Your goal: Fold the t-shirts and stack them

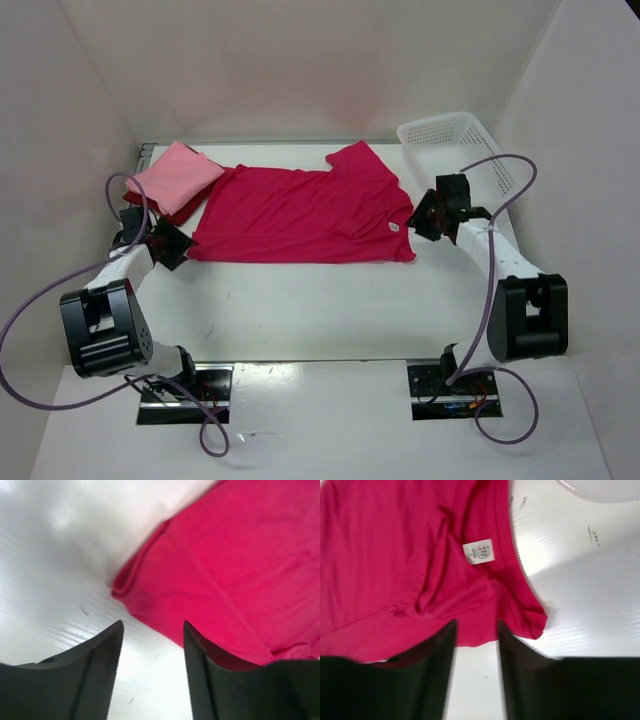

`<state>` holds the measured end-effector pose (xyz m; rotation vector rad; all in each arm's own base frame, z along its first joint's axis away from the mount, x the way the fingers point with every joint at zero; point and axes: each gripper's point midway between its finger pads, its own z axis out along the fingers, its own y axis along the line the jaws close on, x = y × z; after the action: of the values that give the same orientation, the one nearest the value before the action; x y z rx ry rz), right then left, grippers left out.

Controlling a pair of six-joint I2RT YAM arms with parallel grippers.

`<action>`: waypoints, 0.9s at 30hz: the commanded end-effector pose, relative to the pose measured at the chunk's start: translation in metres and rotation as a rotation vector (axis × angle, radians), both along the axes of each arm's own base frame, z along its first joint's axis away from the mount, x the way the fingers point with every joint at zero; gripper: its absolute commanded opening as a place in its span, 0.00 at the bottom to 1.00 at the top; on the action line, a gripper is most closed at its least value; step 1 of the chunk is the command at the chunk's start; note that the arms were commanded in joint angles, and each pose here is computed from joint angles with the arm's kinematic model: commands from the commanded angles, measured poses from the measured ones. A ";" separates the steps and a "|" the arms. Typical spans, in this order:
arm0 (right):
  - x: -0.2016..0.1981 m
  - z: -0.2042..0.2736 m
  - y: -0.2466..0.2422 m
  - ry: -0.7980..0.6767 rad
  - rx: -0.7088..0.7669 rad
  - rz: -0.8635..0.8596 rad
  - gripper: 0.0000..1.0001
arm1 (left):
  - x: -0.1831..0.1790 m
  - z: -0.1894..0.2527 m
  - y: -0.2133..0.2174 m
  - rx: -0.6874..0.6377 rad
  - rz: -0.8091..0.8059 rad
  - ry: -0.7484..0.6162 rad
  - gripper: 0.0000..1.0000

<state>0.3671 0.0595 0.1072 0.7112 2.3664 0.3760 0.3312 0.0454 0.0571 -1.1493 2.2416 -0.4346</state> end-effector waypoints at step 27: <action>-0.012 -0.077 -0.012 0.138 0.008 -0.169 0.22 | 0.037 -0.036 -0.055 -0.002 -0.174 0.040 0.42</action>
<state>0.3268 0.0581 0.0156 0.9493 2.5108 0.3043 0.3609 -0.0271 0.0236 -0.9232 2.4214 -0.5059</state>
